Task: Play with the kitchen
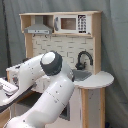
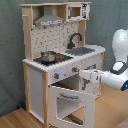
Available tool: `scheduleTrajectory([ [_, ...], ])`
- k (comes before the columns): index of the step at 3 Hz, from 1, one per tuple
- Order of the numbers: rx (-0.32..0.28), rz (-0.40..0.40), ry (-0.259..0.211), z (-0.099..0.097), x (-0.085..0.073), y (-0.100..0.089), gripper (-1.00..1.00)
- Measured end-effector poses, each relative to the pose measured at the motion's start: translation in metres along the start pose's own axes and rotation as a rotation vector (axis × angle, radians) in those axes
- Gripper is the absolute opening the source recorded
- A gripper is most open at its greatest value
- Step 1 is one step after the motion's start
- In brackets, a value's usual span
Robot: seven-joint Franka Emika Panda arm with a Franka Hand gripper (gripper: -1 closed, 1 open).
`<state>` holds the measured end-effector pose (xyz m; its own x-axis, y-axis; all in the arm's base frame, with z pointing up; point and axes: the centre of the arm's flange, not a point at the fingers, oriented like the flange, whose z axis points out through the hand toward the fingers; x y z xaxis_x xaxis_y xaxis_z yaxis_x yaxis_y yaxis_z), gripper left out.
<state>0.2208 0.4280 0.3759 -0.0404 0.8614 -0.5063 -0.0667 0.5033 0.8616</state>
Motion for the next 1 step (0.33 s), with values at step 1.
scheduleTrajectory([
  [1,-0.014,0.018,-0.017,-0.0239,-0.0032,0.0181,1.0],
])
